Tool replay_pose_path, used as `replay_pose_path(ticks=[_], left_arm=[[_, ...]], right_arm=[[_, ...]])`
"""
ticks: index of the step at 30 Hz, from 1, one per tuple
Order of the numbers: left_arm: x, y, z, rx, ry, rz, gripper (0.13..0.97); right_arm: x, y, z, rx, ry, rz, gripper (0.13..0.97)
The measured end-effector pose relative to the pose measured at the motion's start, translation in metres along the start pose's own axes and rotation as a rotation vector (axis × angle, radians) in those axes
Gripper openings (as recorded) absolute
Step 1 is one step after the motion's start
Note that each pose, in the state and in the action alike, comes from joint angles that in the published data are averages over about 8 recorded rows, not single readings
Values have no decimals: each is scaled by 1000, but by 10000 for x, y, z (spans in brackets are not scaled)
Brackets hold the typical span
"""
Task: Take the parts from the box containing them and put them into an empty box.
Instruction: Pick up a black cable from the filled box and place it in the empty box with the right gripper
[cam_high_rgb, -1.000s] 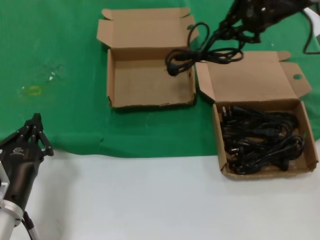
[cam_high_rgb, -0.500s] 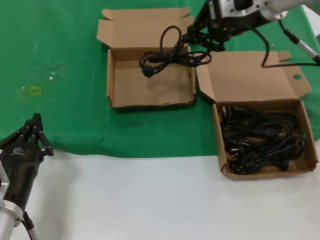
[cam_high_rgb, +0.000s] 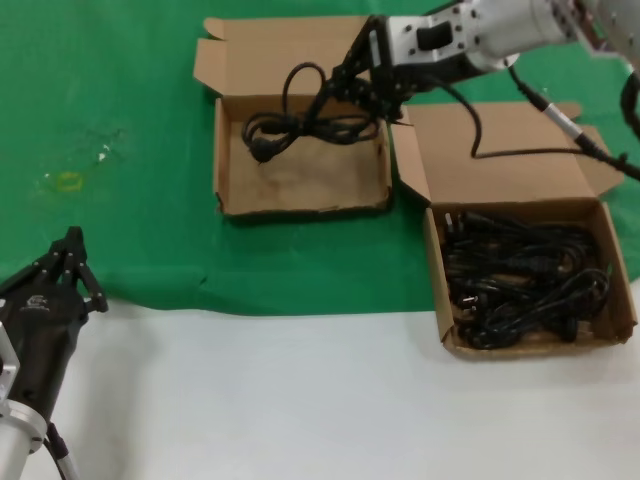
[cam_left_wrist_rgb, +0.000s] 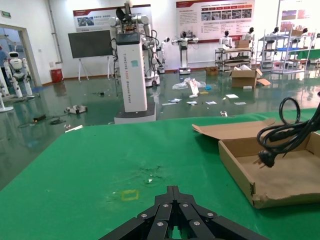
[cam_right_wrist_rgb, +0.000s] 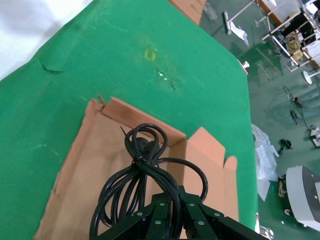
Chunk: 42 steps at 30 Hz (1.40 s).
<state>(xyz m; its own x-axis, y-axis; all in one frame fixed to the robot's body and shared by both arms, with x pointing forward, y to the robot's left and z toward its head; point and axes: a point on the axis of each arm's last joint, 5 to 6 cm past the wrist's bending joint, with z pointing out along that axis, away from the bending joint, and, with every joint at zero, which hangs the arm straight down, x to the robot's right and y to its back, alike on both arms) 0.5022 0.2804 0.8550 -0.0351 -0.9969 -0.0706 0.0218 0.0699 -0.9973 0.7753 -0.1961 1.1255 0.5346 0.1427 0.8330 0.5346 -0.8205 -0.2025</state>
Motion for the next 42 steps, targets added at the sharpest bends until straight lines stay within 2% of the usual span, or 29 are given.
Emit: replay_pose_path(ticks=[20, 34, 42], left_arm=[[0, 0, 0, 0, 0, 0, 144], [0, 0, 0, 0, 0, 0, 144], [0, 0, 0, 0, 0, 0, 144]], right_arm=[[-367, -27, 367, -23, 46, -12, 172], [-524, 62, 433, -82, 45, -17, 189], [-527, 68, 437, -95, 49, -20, 275]])
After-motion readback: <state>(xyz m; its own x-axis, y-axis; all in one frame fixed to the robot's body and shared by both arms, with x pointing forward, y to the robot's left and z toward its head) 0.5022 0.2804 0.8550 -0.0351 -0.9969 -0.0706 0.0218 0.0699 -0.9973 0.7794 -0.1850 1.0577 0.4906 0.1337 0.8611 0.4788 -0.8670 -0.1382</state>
